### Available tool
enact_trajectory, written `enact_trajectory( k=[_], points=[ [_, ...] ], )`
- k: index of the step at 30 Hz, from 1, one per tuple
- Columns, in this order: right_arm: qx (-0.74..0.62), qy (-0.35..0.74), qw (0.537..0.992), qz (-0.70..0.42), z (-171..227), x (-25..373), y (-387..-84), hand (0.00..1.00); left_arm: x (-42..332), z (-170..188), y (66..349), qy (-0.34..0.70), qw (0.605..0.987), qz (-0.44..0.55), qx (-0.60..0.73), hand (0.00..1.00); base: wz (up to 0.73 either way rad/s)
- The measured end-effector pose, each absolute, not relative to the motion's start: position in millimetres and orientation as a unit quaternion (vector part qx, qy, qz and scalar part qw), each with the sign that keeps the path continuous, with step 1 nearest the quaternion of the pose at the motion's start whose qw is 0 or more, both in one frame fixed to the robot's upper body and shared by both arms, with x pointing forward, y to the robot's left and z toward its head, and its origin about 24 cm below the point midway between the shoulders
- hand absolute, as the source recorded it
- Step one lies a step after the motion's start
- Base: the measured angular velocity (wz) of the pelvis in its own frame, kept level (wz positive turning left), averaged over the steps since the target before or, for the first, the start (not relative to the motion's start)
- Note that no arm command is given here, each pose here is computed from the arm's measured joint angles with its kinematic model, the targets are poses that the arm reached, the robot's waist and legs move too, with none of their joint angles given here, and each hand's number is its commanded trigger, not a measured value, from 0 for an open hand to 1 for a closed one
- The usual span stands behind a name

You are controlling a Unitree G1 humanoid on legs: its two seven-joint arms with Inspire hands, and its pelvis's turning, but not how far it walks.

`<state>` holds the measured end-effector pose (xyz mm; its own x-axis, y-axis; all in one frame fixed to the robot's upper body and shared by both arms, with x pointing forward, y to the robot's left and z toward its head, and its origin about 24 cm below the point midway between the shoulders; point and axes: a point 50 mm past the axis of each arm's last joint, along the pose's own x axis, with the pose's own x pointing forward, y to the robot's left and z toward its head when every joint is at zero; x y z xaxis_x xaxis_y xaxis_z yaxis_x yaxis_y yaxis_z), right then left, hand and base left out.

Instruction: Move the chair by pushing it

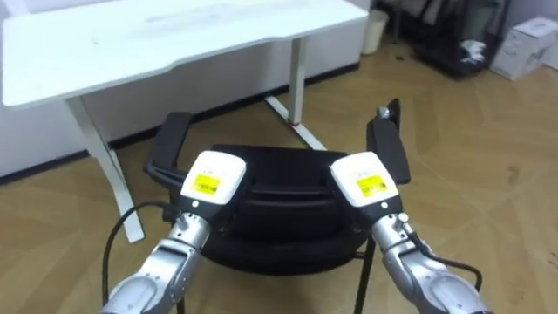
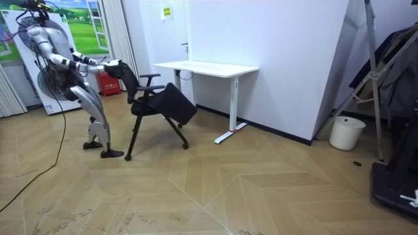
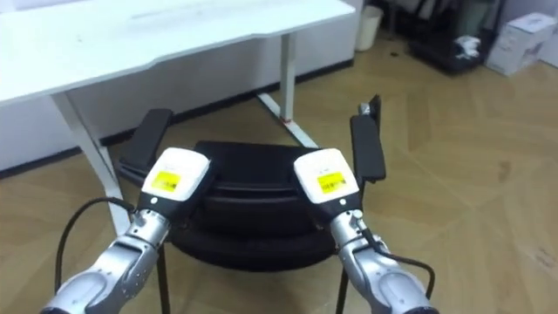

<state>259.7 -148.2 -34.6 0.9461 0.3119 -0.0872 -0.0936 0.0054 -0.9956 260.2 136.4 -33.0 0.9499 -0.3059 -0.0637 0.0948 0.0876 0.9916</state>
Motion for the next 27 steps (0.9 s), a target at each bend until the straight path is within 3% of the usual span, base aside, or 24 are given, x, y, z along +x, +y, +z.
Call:
enact_trajectory(
  k=[10,27],
  points=[
    [-0.68,-0.072,0.712,0.158,-36,261,-149,1.0,259,-32,137,-0.088,0.73,-0.131,0.665,1.0,0.29],
    [-0.68,-0.107,0.714,0.126,-19,265,-143,1.0,262,-10,141,-0.116,0.723,-0.1,0.674,1.0,-0.02]
  ],
)
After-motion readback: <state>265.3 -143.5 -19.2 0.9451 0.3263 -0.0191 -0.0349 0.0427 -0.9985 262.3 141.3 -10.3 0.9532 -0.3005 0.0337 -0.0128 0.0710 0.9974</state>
